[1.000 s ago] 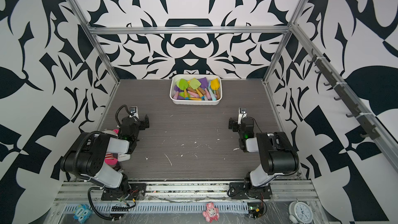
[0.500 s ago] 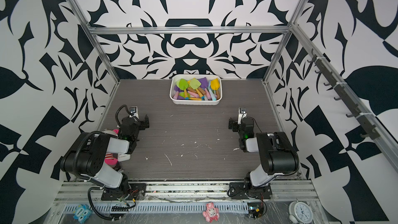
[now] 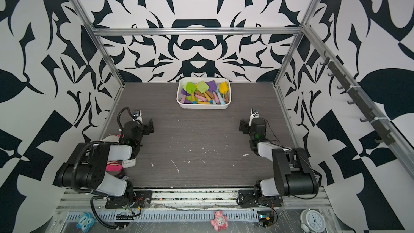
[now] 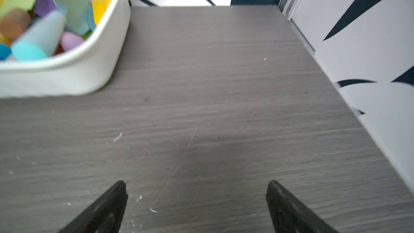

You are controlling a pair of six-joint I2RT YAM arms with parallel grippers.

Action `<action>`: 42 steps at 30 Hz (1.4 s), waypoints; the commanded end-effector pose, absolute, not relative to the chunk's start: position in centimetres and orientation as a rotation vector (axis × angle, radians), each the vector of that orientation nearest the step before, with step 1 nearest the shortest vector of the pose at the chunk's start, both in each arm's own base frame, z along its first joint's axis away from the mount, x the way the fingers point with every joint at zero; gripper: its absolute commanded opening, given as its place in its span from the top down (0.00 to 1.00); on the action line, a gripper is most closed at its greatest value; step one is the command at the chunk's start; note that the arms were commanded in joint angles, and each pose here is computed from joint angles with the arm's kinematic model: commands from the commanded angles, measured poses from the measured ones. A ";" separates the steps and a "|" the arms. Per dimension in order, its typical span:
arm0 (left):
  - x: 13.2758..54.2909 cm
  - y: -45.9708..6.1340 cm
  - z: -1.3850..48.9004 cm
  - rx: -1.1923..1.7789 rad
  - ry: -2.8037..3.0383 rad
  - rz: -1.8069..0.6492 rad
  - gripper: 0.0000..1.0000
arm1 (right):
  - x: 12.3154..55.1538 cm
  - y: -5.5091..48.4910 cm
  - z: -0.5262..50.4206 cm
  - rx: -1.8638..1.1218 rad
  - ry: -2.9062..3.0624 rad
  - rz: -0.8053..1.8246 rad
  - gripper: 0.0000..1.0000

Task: Take the shovel out of the storage box
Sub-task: Pick up the shovel from the storage box.

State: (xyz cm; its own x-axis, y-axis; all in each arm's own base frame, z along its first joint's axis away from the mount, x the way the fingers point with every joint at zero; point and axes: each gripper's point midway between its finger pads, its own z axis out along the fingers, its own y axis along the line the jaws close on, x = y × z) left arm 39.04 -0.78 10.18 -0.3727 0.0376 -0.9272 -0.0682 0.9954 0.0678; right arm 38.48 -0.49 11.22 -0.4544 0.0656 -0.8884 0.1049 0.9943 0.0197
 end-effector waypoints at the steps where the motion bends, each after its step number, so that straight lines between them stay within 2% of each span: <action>1: 39.3 -0.8 13.4 -0.109 2.065 0.077 0.01 | 37.1 -0.9 14.2 0.253 2.123 -0.013 0.00; 6: 39.1 -3.1 18.4 -0.241 2.198 -0.150 0.01 | 35.8 0.6 18.0 0.349 2.203 0.143 0.01; 14: 38.0 -8.3 21.0 -0.319 2.311 -0.428 0.01 | 37.7 4.8 20.4 0.363 2.357 0.441 0.13; 22: 38.8 -13.5 21.8 -0.180 2.431 -0.423 0.01 | 41.6 8.9 21.2 0.272 2.451 0.539 0.17; 28: 41.8 -17.3 21.2 -0.124 2.502 -0.435 0.00 | 44.0 12.6 21.3 0.173 2.477 0.555 0.18; 34: 46.1 -21.1 19.8 -0.015 2.609 -0.364 0.10 | 44.7 15.5 21.6 0.083 2.492 0.563 0.18; 42: 50.5 -22.8 16.7 0.050 2.683 -0.216 0.29 | 44.8 16.8 21.3 0.063 2.514 0.595 0.18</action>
State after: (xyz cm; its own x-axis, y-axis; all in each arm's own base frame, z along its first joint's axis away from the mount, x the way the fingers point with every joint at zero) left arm 51.78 -24.01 17.93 -0.8594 -0.0457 -0.5092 0.0840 0.9698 -0.2288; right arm 44.65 16.29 19.15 -0.8637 0.1723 -0.4736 -0.0446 0.9099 0.4124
